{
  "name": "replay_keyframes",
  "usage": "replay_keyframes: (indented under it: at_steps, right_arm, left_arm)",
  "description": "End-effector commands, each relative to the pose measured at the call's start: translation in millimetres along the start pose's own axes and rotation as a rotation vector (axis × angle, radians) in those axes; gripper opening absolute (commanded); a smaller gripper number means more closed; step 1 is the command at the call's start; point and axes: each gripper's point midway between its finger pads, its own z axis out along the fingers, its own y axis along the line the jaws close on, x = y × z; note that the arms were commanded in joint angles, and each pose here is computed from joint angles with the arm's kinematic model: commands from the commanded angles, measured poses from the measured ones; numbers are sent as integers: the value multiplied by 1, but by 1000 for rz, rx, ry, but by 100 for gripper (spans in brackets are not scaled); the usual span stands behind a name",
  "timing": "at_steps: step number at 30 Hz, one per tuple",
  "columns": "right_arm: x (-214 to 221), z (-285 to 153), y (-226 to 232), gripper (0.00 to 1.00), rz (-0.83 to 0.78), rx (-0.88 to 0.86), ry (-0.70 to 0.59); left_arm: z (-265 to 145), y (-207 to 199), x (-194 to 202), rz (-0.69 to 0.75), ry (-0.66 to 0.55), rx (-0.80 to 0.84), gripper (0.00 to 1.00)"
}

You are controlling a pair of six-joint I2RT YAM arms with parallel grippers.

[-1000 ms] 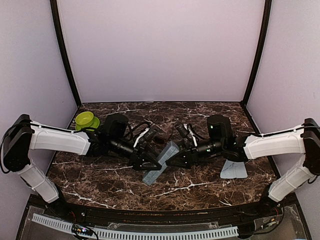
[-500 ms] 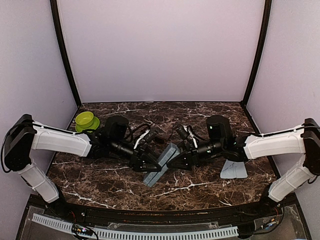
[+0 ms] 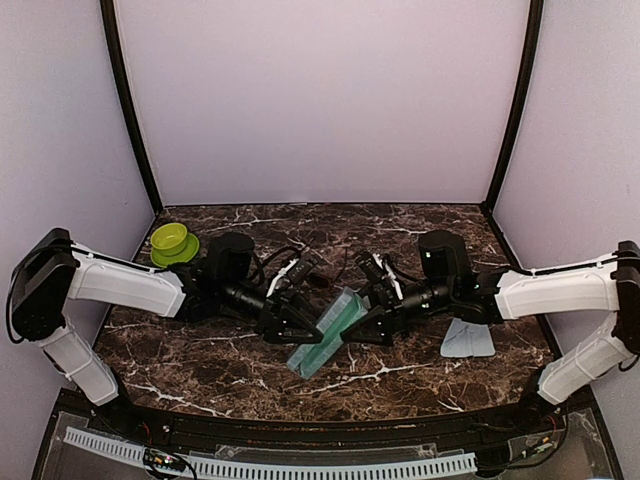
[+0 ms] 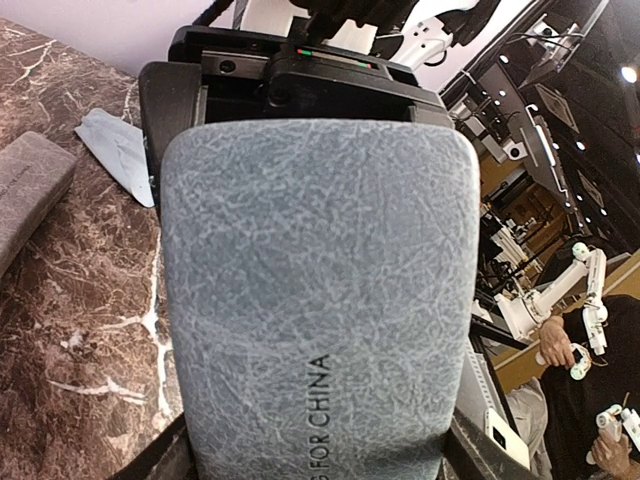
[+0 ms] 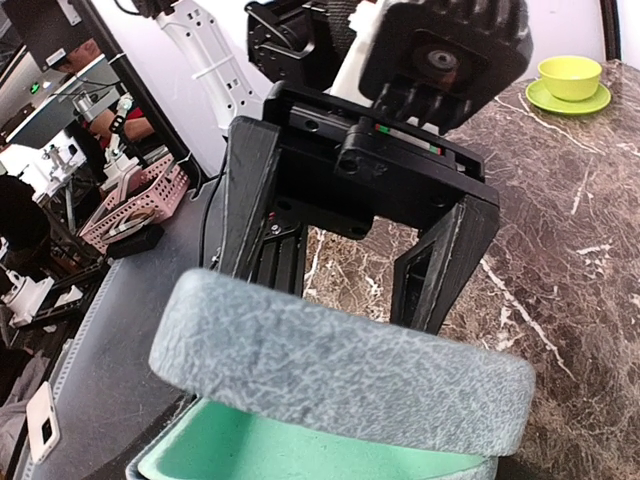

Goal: Organize the sunglasses
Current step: Open the sunglasses case.

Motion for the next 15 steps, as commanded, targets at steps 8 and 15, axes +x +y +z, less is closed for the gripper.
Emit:
replay_keyframes:
  at_steps: [8,15]
  right_arm:
    - [17,-6,28,4,-72,-133,56]
    - [20,-7,33,2,-73,-156,63]
  left_arm:
    - [-29,23,-10,-92,-63,-73,70]
    - [-37,36,-13,-131,-87,-112,73]
